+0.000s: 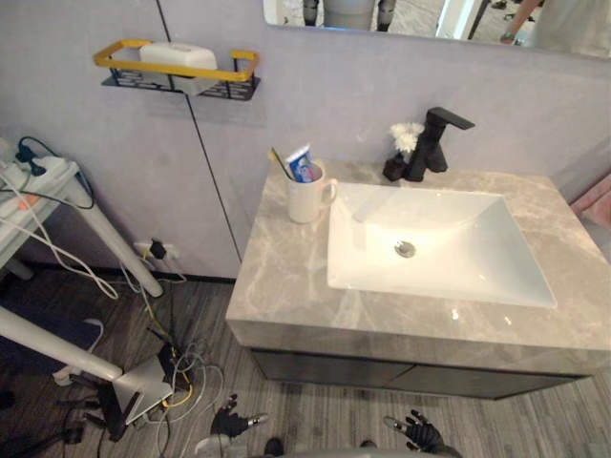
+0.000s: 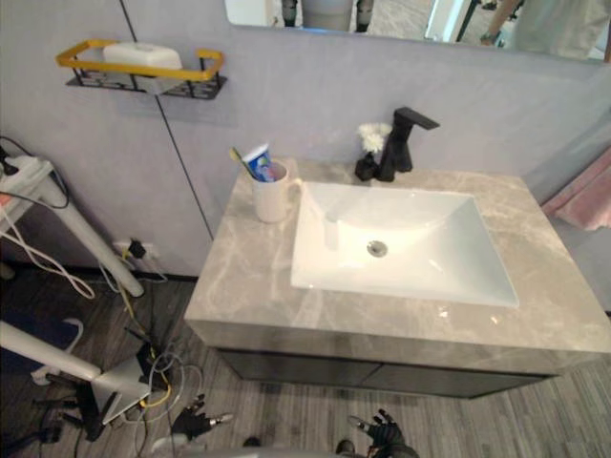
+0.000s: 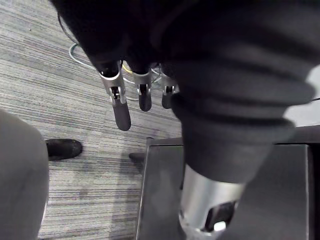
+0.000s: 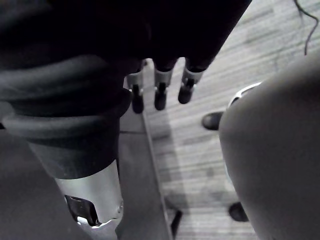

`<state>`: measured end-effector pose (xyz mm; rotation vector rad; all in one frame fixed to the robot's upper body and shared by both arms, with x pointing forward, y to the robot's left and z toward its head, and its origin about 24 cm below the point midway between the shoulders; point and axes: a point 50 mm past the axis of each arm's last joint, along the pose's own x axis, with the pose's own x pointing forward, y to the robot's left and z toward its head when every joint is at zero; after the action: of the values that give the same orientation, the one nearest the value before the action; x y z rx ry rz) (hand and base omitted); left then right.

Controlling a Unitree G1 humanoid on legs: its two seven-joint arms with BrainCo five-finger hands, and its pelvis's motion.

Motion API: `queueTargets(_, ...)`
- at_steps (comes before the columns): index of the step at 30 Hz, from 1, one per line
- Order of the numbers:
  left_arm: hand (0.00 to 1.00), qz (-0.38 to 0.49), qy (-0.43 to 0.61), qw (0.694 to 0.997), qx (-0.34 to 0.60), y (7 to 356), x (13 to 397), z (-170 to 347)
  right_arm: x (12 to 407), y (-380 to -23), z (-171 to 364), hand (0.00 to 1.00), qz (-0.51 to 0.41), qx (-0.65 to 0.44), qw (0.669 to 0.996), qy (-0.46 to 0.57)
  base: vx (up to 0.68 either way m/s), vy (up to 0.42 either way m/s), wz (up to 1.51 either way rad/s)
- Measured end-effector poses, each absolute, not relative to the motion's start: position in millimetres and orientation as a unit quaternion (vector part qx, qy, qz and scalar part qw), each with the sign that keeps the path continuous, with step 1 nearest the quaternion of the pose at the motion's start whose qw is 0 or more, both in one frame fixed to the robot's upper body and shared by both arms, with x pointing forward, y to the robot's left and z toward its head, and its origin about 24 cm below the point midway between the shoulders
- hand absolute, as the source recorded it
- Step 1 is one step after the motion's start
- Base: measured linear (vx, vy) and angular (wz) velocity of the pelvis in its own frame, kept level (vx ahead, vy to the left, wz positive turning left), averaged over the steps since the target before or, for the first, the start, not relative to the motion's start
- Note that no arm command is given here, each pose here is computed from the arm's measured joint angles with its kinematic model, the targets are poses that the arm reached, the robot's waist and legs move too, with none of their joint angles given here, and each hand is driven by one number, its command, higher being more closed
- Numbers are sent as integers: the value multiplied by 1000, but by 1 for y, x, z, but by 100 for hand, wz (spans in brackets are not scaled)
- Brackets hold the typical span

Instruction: Organize washtable

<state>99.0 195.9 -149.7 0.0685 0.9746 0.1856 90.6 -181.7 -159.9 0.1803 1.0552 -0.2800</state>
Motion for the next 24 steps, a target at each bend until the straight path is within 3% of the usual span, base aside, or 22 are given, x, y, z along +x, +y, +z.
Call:
queueTargets(10,0,90,460,883,40,200,112,-147,119,-179,-153,0,-98,63,871,478,-14,4,-6)
queueTargets(19,0,89,441,892,43,197,130,-142,127,-171,-151,0,-75,57,877,470,3,-91,85)
queueTargets(24,0,36,428,901,51,170,146,-140,138,-172,-148,0,-78,62,885,456,-128,-105,83)
